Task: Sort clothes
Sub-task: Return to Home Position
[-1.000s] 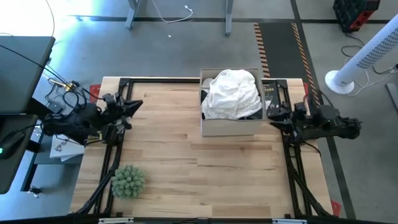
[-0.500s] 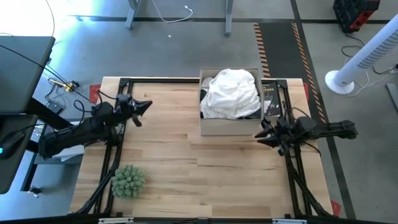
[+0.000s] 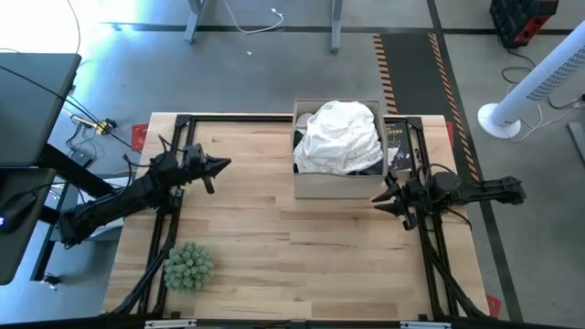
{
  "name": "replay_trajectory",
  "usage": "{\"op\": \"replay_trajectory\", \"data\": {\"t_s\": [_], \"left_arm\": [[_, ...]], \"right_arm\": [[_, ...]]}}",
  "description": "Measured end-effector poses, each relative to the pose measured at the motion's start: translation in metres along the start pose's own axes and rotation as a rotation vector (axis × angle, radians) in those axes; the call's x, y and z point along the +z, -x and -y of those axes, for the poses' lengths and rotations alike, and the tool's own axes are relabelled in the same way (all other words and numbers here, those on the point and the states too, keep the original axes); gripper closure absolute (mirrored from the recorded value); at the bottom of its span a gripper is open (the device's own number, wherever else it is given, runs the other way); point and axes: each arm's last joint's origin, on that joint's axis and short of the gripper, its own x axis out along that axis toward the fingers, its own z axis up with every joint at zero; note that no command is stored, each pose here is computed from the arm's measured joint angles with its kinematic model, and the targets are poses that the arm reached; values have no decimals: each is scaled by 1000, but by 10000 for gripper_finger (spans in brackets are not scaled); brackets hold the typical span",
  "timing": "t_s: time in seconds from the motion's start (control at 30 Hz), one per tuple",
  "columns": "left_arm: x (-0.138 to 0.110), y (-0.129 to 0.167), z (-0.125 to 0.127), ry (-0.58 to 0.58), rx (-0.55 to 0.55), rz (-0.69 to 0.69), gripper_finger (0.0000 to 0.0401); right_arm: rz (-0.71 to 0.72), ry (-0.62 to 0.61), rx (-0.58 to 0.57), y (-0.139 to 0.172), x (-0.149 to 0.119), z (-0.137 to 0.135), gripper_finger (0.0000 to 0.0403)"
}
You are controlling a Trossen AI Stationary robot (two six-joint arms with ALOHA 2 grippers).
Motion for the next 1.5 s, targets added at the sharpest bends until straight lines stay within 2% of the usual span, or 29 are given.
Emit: {"op": "replay_trajectory", "data": {"t_s": [0.17, 0.37, 0.5, 0.57, 0.67, 0.83, 1.0, 1.17, 1.3, 1.5], "left_arm": [[-1, 0, 5, -42, -72, -8, 401], [-1, -1, 15, -116, -27, 19, 401], [1, 0, 23, -183, -74, 53, 401], [1, 0, 23, -213, -53, 62, 401], [4, 1, 21, -206, -15, 90, 401], [11, 7, 25, -119, -158, 159, 401], [0, 12, 25, -100, -98, 72, 401], [0, 12, 28, -188, -82, 84, 401], [-2, 10, 28, -246, -79, 56, 401], [-3, 9, 28, -240, -78, 41, 400]], "right_arm": [[-4, -28, -8, 0, 0, 0, 320], [8, -51, -80, 0, 0, 2, 321], [14, -51, -100, 0, 0, 3, 321], [16, -49, -115, 0, 0, 3, 321], [16, -42, -120, 0, 0, 4, 321], [-24, -43, -126, 0, -4, 4, 321], [-41, -59, -130, 0, -6, 4, 321], [-21, -104, -191, 1, -5, 6, 321], [-19, -141, -186, 1, -5, 6, 321], [-21, -127, -182, 1, -5, 6, 321]]}}
